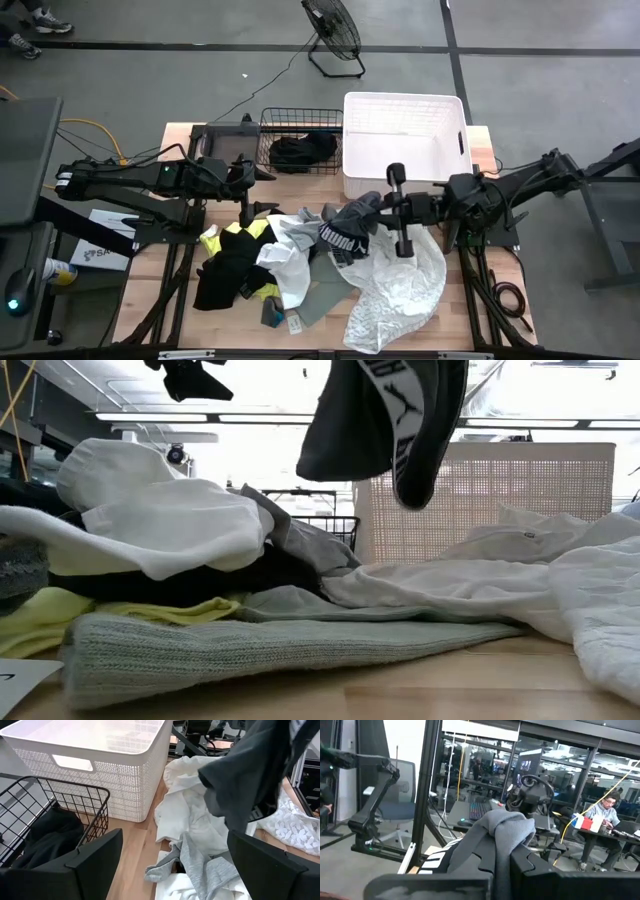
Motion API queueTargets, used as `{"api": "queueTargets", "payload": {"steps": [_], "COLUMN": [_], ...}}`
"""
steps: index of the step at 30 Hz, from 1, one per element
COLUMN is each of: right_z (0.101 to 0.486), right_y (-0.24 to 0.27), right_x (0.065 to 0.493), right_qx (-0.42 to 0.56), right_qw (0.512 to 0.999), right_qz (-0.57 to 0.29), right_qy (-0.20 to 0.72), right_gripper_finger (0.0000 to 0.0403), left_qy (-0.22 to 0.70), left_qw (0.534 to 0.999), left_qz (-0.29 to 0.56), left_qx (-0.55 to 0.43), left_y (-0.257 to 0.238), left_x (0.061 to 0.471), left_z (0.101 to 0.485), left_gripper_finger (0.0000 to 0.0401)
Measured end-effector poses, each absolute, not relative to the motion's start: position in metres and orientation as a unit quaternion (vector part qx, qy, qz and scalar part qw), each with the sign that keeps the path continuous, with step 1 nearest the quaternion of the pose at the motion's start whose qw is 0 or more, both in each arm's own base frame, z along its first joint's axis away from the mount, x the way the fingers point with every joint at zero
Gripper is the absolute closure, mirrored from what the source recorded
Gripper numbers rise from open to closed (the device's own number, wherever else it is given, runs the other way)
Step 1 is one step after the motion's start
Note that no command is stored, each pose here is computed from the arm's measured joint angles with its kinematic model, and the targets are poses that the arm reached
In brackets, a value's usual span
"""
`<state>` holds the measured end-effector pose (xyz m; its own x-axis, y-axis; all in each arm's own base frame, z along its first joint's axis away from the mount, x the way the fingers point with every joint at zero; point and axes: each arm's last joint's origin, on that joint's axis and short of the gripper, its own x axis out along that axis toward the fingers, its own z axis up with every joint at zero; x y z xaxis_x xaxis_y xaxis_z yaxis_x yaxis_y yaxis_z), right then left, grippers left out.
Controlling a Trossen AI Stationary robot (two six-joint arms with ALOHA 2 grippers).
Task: Pick & Place Cloths
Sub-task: Put the gray underwear into the wire basket
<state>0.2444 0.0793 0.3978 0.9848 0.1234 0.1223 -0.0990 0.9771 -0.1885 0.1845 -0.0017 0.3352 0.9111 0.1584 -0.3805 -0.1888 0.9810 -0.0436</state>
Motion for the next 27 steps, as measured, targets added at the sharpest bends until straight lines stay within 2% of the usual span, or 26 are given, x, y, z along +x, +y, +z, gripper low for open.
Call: {"api": "queueTargets", "payload": {"steps": [19,27], "right_z": [0.435,0.457], "right_y": [0.077,0.043], "right_x": [0.323,0.327], "right_qx": [-0.149,-0.153], "right_qw": [0.989,0.987], "right_qz": [0.021,-0.038], "right_qy": [-0.01,-0.021], "right_gripper_finger": [0.0399,0.0399], "left_qy": [0.184,0.167], "left_qw": [0.978,0.982], "left_qz": [0.089,0.086], "left_qx": [-0.044,-0.03], "left_y": [-0.002,-0.002], "left_x": [0.185,0.186], "left_z": [0.336,0.34], "left_gripper_finger": [0.0048,0.0048]}}
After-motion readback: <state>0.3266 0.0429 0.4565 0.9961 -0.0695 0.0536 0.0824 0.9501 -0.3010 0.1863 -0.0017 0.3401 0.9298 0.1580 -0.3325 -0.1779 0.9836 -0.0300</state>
